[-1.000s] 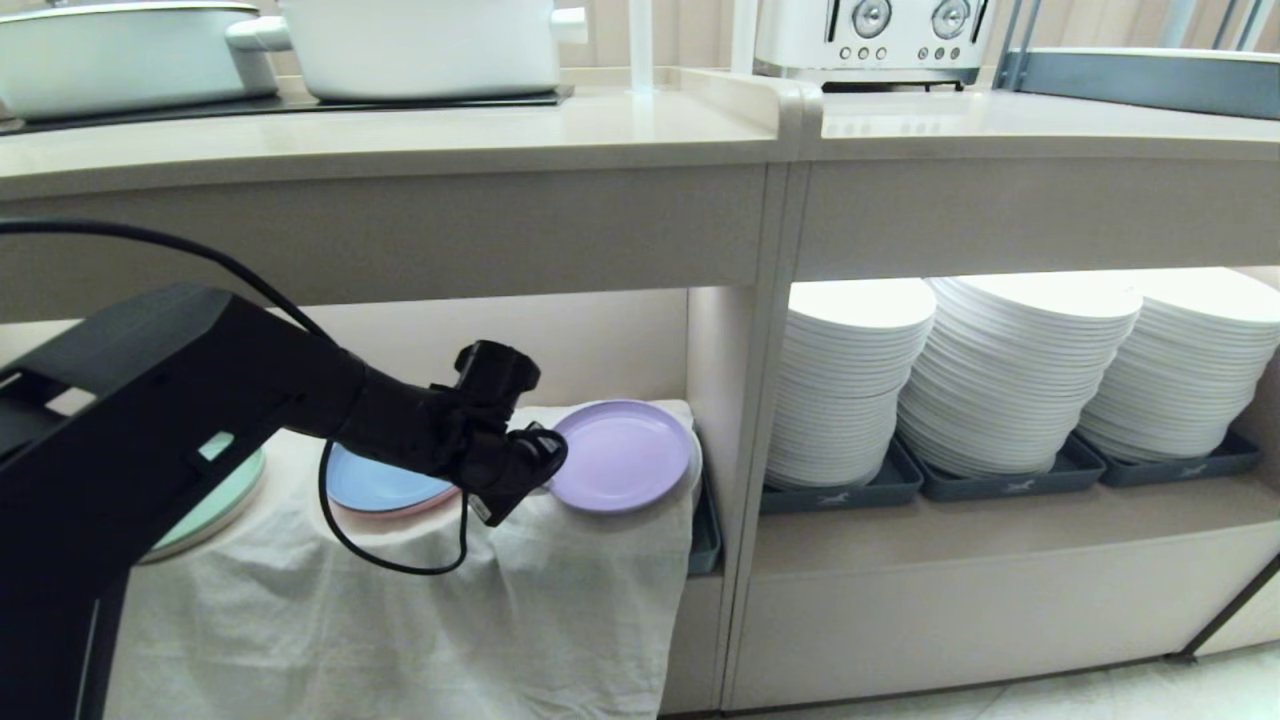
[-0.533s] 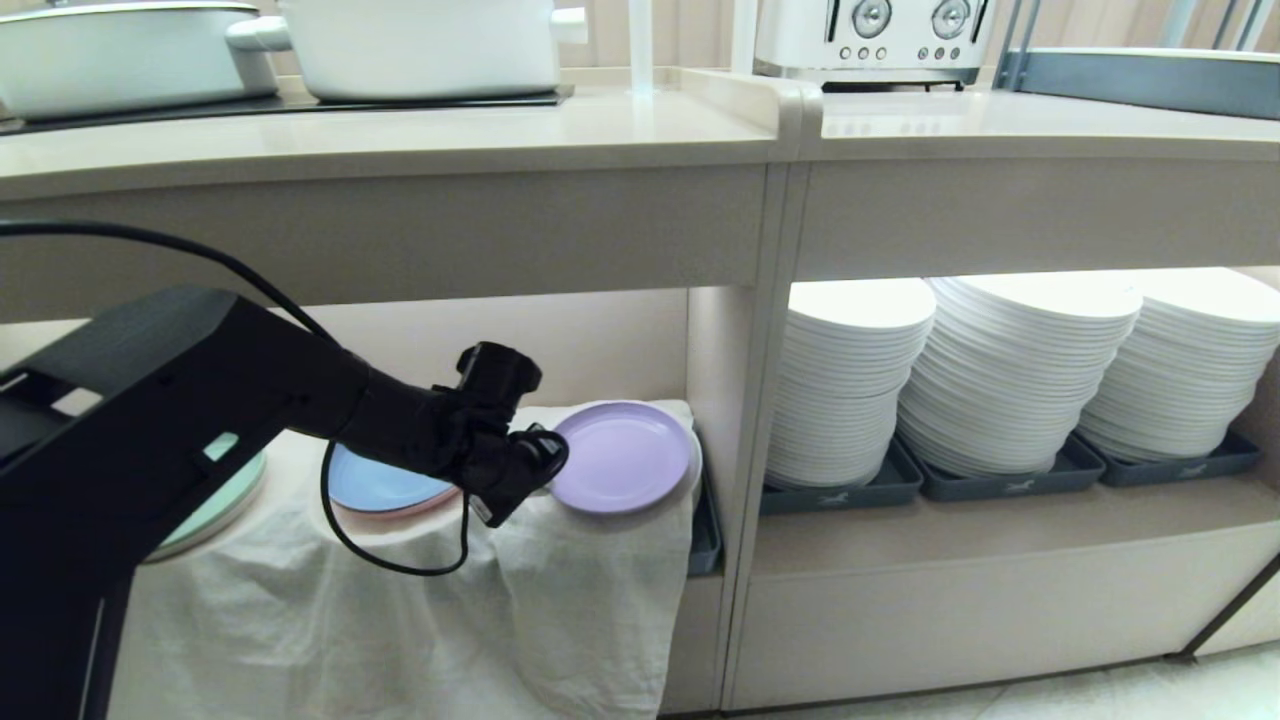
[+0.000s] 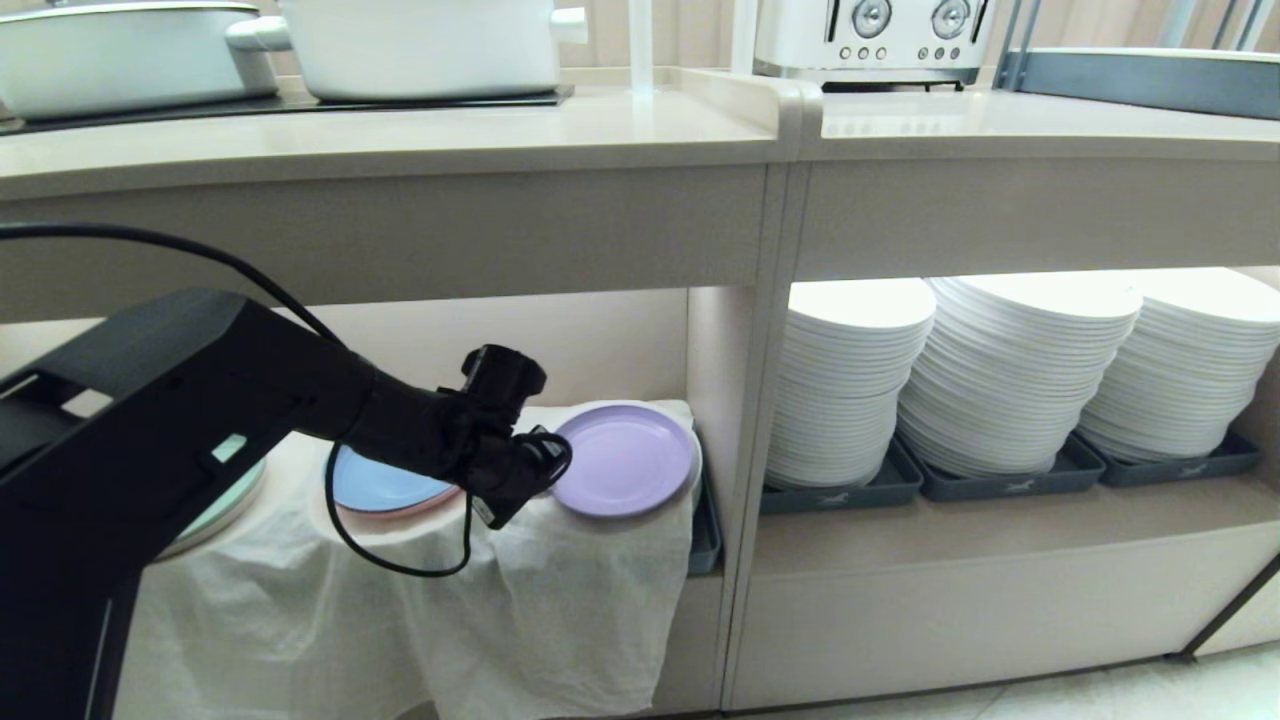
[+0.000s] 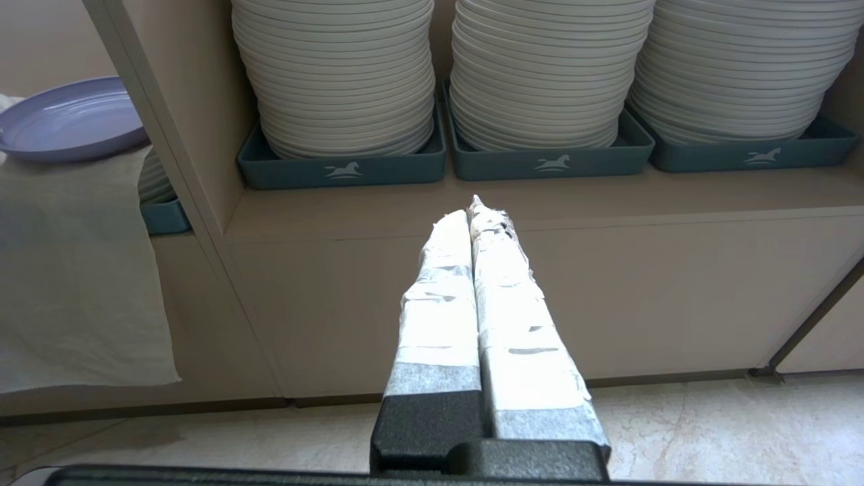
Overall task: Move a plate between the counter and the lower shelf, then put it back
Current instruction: Put the plate in the cupboard
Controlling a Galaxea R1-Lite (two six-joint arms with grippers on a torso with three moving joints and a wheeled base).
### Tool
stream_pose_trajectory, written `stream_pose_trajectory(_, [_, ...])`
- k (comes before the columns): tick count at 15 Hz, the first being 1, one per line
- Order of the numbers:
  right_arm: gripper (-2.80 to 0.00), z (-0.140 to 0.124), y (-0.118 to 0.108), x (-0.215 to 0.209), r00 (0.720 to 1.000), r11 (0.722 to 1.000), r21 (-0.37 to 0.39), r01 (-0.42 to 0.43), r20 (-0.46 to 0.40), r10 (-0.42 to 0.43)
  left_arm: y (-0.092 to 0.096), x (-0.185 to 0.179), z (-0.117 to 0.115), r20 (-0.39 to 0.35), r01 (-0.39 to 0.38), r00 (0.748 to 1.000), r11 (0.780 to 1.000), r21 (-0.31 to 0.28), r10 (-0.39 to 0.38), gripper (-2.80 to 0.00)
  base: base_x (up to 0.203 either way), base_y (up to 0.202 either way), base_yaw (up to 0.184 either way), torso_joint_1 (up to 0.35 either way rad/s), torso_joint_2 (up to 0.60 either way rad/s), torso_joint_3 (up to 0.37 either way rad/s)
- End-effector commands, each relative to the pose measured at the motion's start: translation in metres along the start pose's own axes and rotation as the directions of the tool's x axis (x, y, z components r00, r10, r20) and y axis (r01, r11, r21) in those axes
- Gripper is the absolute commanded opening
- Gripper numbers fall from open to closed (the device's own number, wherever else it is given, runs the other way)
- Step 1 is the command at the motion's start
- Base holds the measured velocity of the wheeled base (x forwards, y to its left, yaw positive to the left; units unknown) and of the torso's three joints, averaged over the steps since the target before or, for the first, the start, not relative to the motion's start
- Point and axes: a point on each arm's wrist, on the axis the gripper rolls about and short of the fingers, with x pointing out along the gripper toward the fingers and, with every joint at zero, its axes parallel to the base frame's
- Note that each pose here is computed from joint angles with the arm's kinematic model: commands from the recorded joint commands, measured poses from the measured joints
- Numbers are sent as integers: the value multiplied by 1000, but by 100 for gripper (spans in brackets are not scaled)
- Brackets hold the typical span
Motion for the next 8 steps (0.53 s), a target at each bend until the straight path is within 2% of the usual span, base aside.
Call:
stream_pose_trajectory(1, [-280,0,0,0,1000,1000,0,2,0,-2,0,0,-1,-2,-2,1000,1000,-6,2,-280,0,0,0,0,0,0])
stream_pose_trajectory(4, [-280,0,0,0,1000,1000,0,0,0,0,0,0,-1,-3,-2,1000,1000,-3,2,-280,0,0,0,0,0,0])
stream_pose_trajectory(5, [-280,0,0,0,1000,1000,0,0,0,0,0,0,-1,-4,-3,1000,1000,-3,3,0,0,0,0,0,0,0])
stream_pose_trajectory(8, [-280,0,0,0,1000,1000,0,0,0,0,0,0,-2,-3,-2,1000,1000,-3,2,0,0,0,0,0,0,0])
